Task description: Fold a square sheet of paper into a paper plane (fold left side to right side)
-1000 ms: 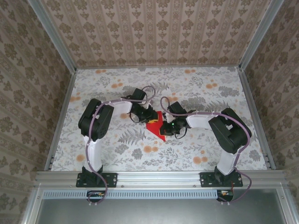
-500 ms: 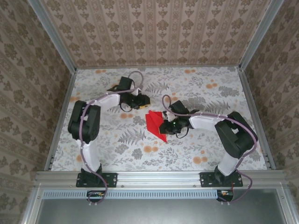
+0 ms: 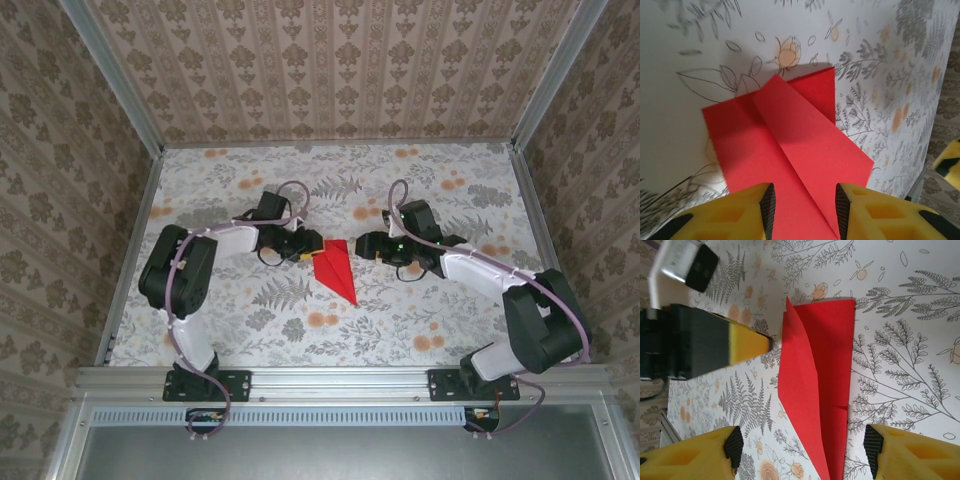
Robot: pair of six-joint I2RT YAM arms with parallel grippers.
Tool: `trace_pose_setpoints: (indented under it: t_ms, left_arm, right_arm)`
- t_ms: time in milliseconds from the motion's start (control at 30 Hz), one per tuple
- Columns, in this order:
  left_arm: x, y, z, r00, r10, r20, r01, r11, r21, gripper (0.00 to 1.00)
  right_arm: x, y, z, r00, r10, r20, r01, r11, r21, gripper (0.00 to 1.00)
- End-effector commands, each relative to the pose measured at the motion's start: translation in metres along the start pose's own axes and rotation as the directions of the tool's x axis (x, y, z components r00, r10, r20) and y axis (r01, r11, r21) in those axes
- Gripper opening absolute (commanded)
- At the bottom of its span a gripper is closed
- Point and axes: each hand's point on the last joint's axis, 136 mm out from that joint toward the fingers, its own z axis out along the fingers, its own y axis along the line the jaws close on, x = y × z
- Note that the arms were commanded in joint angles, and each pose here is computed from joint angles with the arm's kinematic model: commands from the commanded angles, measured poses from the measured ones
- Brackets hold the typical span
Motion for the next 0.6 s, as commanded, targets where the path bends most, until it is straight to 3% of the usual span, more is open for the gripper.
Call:
trace_pose_setpoints:
  t_ms: [0,333,567]
  left_arm:
    - [-0.008,-0.015,0.01,1.0,0.018,0.016,-0.019,0.999,0.036,0.39]
    - [-0.007,-0.013,0.038,0.999,0.007,-0.034,-0.005,0.999,0.043,0.39]
    - [-0.009,-0.024,0.034,0.999,0.036,-0.031,-0.034,0.999,0.038,0.4]
  right_arm:
    - [-0.012,0.011,-0.01,0.998,0.019,0.055,-0.016,0.998,-0.058,0.68]
    - [-0.013,-0.001,-0.027,0.996,0.053,0.078,-0.049,0.997,-0.052,0.68]
    - [-0.014,-0.003,-0.032,0.995,0.055,0.084,-0.051,0.997,-0.053,0.68]
